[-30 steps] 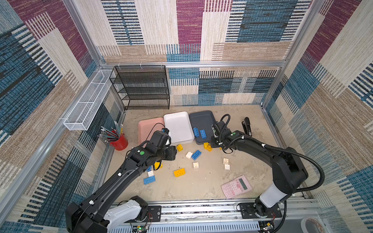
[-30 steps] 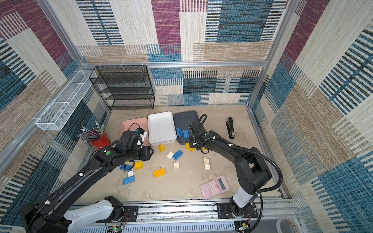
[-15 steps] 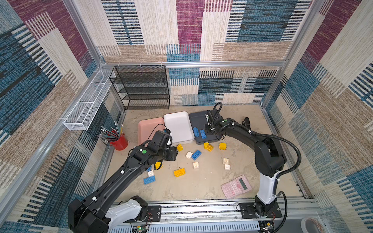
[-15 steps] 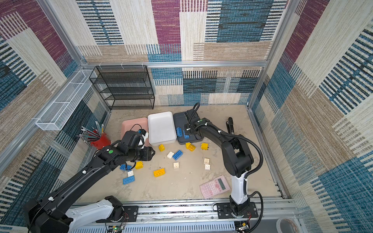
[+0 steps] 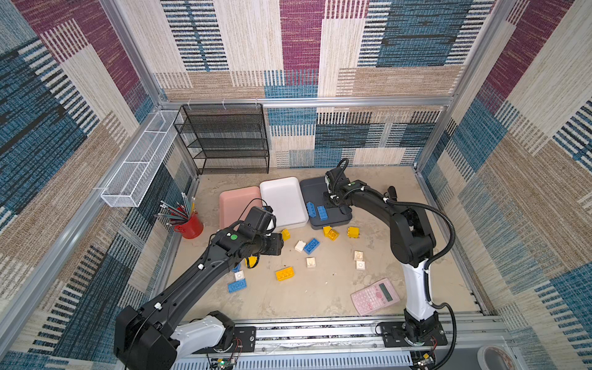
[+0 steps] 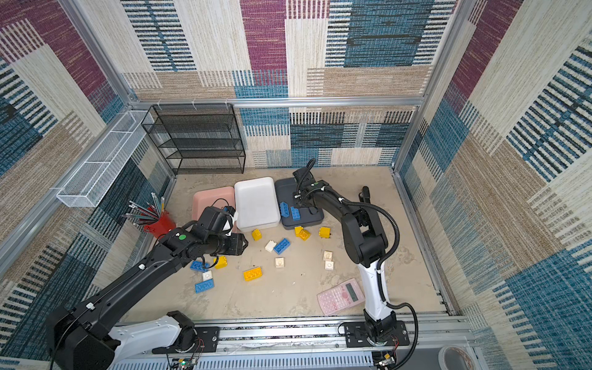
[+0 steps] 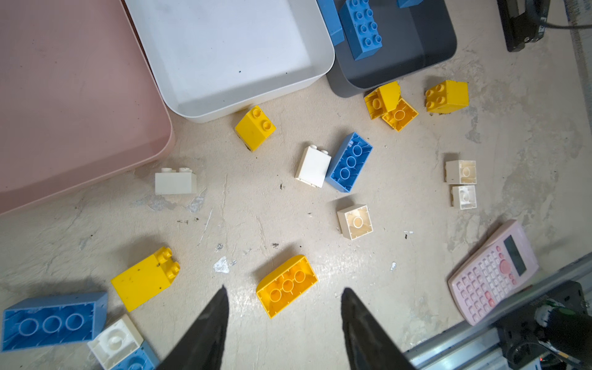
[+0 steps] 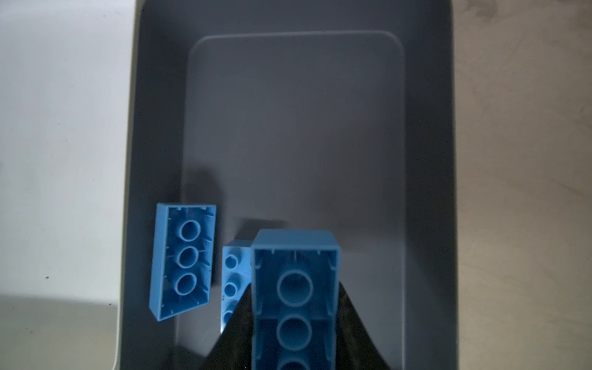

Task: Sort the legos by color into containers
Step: 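Carry the blue brick into the dark grey tray and release it, then grasp a blue 2x4 brick with the left gripper while the right arm withdraws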

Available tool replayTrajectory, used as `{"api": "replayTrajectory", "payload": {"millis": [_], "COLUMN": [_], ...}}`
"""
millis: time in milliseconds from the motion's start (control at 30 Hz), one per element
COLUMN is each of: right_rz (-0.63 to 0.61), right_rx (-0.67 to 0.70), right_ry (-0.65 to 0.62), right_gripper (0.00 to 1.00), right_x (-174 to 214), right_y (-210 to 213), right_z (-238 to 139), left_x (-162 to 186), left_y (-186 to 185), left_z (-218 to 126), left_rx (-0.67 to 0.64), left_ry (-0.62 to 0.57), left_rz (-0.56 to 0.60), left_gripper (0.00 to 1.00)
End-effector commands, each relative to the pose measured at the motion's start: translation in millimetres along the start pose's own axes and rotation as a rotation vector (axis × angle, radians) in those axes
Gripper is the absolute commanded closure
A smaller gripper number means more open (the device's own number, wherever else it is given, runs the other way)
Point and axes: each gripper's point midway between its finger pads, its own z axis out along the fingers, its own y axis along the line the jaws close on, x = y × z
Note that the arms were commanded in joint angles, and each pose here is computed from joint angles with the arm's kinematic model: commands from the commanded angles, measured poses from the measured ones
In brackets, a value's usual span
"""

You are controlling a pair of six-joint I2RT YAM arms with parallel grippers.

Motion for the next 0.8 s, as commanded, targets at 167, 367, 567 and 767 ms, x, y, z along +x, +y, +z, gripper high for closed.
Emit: {"api": "replayTrajectory", "payload": {"millis": [167, 367, 567, 767], "right_rz": [0.005, 0.008, -0.012, -0.035], "right_rx": [-0.013, -0.015, -0.13, -0.241], "right_ry": [-0.024, -0.078, -0.286, -0.429], "right_gripper": [0.56, 0.4, 0.27, 0.13], "right_x": [-5, -9, -14, 3], "right_y": [-3, -10, -1, 7], "right_z": [-9, -28, -83, -127], "left_x": [-5, -7, -10, -15], "left_y": [-5, -18, -33, -47], "left_z": [4, 6, 9, 9], "left_rx": [0.022, 0.085, 0.129, 0.142], "left_ry": [-0.005, 0.008, 0.06, 0.087], "left_rz": [0.038, 0.077, 0.131, 0.242], "left_gripper": [0.42, 0.39, 0.35, 0.3]}}
